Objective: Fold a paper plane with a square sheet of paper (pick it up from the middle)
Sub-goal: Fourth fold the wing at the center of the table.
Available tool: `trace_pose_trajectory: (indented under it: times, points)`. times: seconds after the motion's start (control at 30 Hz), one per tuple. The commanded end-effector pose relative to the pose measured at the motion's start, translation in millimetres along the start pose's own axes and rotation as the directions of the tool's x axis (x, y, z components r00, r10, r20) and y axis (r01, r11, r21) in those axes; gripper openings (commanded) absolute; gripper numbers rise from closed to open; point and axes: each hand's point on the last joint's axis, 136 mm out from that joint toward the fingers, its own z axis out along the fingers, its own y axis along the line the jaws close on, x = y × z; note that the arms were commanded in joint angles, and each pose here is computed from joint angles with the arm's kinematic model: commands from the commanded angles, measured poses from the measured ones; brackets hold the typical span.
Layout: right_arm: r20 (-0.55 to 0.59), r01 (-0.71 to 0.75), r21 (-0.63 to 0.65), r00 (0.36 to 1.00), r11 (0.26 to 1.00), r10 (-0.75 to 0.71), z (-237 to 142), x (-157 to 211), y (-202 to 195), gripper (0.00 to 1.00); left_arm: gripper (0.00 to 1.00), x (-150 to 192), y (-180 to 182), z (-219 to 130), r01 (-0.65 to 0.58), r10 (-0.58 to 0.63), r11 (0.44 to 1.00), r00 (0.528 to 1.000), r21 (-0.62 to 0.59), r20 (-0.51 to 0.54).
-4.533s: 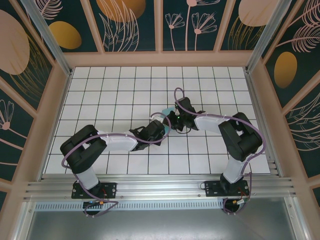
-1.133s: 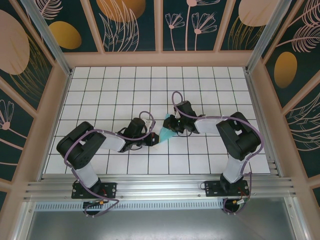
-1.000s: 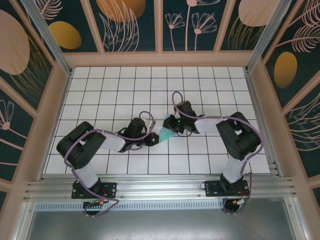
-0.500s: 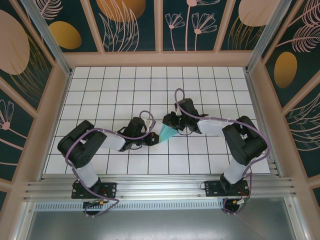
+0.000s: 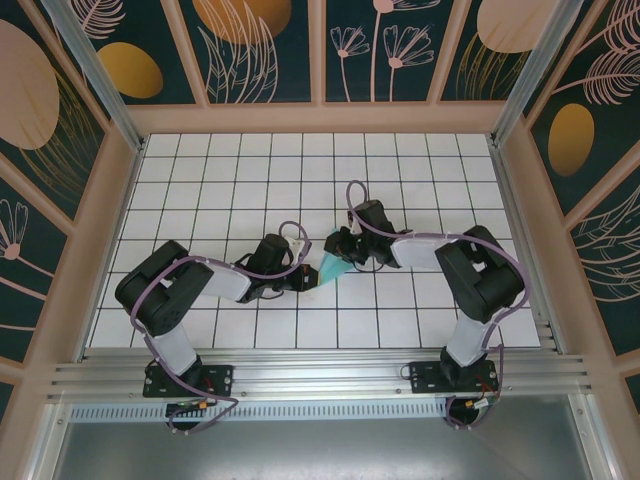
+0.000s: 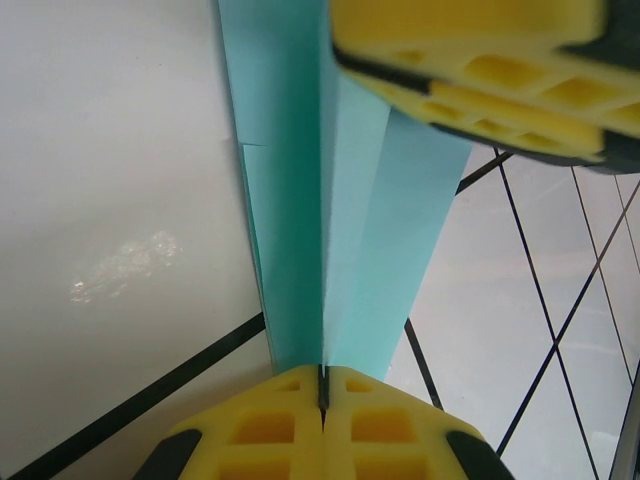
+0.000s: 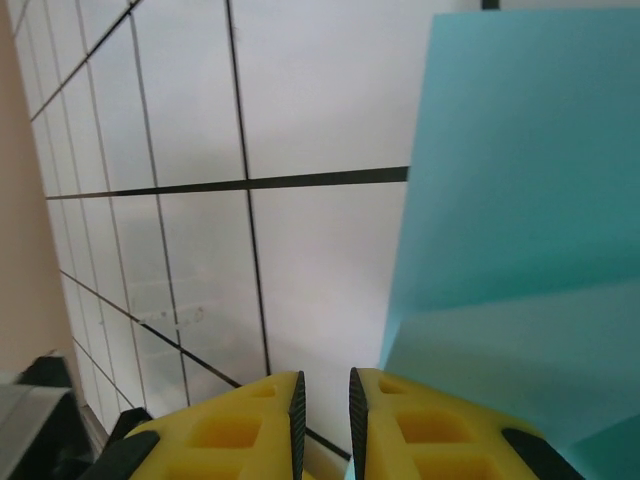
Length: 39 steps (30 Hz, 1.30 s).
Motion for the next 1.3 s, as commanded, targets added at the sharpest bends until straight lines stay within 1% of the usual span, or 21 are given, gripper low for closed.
trace_pose_trajectory:
  times: [0.0, 0.23, 0.3, 0.43, 0.57, 0.67, 0.83, 1.0, 1.27]
  points:
    - [0.001, 0.026, -0.046, 1.0, 0.999, -0.026, 6.3, -8.5, 10.1, 0.23, 0.0, 27.8, 18.6, 4.7, 0.033, -0.037, 0.998, 0.997, -0.055, -0.071]
    - [-0.003, 0.039, -0.07, 0.999, 0.997, -0.039, 5.1, -9.5, 16.5, 0.25, 0.0, 25.8, 20.3, 3.8, 0.032, -0.036, 0.997, 0.998, -0.065, -0.056]
    - [0.011, 0.05, -0.073, 0.999, 0.996, -0.05, -1.9, -10.5, 21.0, 0.26, 0.0, 25.2, 22.1, 2.4, 0.038, -0.041, 0.997, 0.998, -0.074, -0.043]
    - [0.072, 0.065, -0.034, 0.995, 0.997, -0.062, -22.5, -15.1, 18.4, 0.28, 0.0, 22.7, 23.4, 0.4, 0.055, -0.057, 0.995, 0.998, -0.08, -0.019]
    - [0.065, 0.046, -0.036, 0.997, 0.998, -0.044, -30.0, -8.0, 11.2, 0.28, 0.0, 20.2, 23.5, 0.1, 0.062, -0.063, 0.994, 0.998, -0.086, -0.006]
    - [0.048, 0.03, -0.065, 0.998, 0.997, -0.027, -28.1, -0.6, 9.5, 0.28, 0.0, 19.2, 23.4, 0.4, 0.068, -0.068, 0.994, 0.998, -0.086, -0.003]
    - [0.022, 0.03, -0.105, 0.999, 0.994, -0.028, -17.8, -2.0, 15.9, 0.27, 0.0, 21.8, 24.6, 1.1, 0.072, -0.073, 0.994, 0.997, -0.084, -0.009]
    - [0.007, 0.03, -0.084, 1.0, 0.996, -0.029, -5.0, -7.0, 12.5, 0.27, 0.0, 22.7, 24.2, 1.6, 0.065, -0.066, 0.995, 0.998, -0.08, -0.016]
    - [-0.004, 0.022, -0.05, 1.0, 0.999, -0.022, 4.7, -11.0, 4.3, 0.27, 0.0, 22.8, 22.1, 1.0, 0.058, -0.06, 0.995, 0.998, -0.075, -0.022]
